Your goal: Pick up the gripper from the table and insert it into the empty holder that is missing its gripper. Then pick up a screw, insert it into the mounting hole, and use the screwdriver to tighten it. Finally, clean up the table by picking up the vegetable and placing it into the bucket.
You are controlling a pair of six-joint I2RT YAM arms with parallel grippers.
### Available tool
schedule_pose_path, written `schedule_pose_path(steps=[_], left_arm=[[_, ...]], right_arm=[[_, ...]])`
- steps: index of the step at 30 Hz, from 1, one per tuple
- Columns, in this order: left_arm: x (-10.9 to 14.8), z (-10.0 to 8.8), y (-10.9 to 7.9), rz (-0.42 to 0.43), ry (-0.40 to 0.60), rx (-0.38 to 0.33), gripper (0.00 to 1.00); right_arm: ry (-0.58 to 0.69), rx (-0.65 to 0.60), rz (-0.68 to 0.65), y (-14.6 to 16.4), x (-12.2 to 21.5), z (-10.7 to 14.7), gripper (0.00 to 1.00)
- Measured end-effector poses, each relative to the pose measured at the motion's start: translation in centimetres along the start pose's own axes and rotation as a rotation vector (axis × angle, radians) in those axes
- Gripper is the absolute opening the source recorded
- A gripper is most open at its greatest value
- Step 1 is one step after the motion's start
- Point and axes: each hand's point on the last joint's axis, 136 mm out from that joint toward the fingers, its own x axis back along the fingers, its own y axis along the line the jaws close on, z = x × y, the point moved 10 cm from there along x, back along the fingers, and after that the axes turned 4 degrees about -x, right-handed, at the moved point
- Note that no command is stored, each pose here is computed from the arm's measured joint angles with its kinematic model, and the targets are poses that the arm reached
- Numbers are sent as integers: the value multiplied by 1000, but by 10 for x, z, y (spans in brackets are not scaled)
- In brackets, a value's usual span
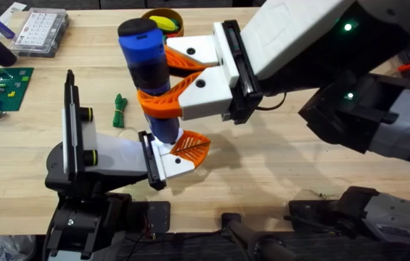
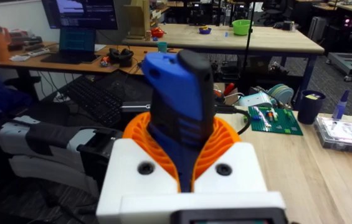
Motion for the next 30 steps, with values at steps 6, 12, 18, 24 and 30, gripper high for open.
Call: schedule_pose_path(steps=[6,12,18,24,30], left_arm=[[0,2,0,2,9,21,10],[0,2,0,2,8,21,10],[0,2,0,2,9,21,10],[0,2,0,2,8,21,10],[0,2,0,2,9,21,10]], right_arm=[[11,-18,7,-1,0,3,61],[10,-17,7,-1,0,3,61],[-13,-1,1,0,0,-1,60],[-7,-48,-25,0,-1,-4,60],[-2,-58,-75,-3,-1,-30,60]])
